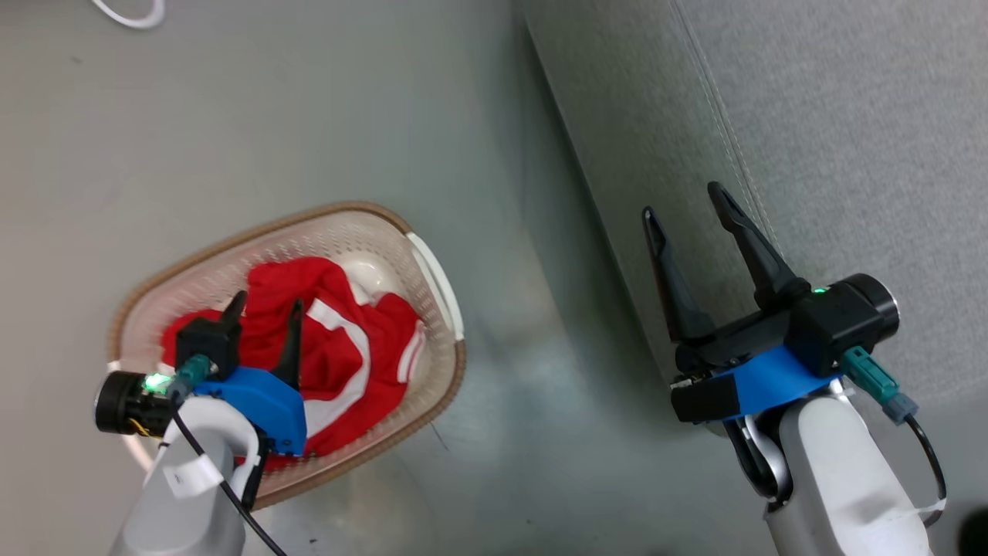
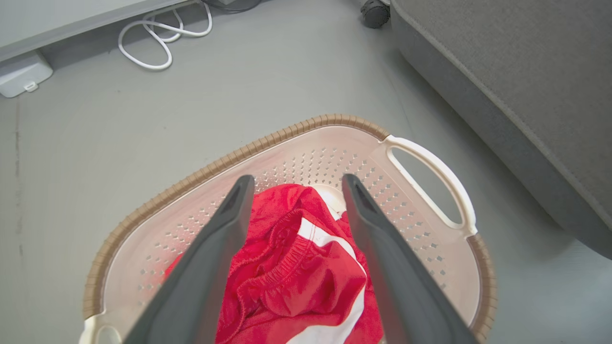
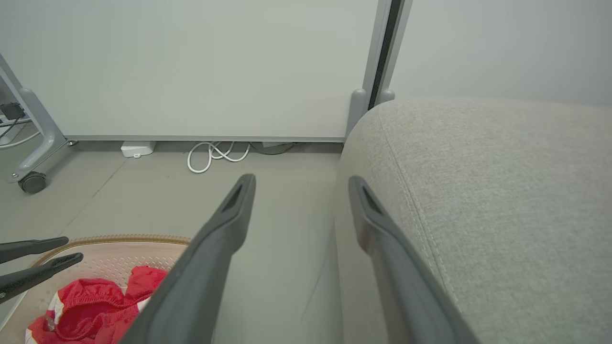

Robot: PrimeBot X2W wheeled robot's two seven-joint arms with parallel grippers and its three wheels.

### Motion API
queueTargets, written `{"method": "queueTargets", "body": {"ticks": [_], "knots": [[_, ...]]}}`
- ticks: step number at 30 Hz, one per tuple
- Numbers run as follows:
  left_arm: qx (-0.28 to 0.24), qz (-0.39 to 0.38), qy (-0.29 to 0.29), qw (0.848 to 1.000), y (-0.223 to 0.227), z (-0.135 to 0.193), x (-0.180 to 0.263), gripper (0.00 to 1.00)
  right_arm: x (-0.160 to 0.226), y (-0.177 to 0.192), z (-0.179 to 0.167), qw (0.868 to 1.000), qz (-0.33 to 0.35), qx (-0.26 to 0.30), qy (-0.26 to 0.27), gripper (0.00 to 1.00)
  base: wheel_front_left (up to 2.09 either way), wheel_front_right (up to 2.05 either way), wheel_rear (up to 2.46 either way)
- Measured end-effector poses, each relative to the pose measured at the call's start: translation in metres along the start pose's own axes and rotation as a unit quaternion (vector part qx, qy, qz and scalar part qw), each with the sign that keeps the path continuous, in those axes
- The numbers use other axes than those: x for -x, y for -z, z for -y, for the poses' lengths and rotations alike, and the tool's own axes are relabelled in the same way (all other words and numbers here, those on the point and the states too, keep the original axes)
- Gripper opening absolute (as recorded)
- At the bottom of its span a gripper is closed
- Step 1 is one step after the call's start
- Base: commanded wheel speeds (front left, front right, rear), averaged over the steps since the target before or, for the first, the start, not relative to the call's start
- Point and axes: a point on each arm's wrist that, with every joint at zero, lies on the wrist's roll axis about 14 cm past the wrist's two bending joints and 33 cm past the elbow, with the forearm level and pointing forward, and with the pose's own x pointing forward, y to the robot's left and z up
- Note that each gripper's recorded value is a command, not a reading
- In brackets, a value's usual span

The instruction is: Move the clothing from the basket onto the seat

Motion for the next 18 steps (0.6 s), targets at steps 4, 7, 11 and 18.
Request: {"method": "queueTargets", "body": {"ticks": [4,7,11,18], "knots": [[0.003,-0.042,0.02,0.999,0.024,0.004,-0.023,1.0,-0.003,0.015,0.006,1.0,-0.016,-0.002,0.006,1.0,0.0,0.0,0.0],[0.006,-0.073,0.037,0.997,0.042,0.011,-0.038,1.0,-0.003,0.025,0.012,1.0,-0.026,-0.002,0.012,1.0,0.0,0.0,0.0],[0.015,-0.119,0.062,0.991,0.07,0.021,-0.057,1.0,-0.005,0.04,0.018,0.999,-0.044,-0.002,0.018,1.0,0.0,0.0,0.0],[0.016,-0.162,0.067,0.984,0.1,0.013,-0.076,1.0,-0.006,0.058,0.023,0.998,-0.066,-0.007,0.021,1.0,0.0,0.0,0.0]]}}
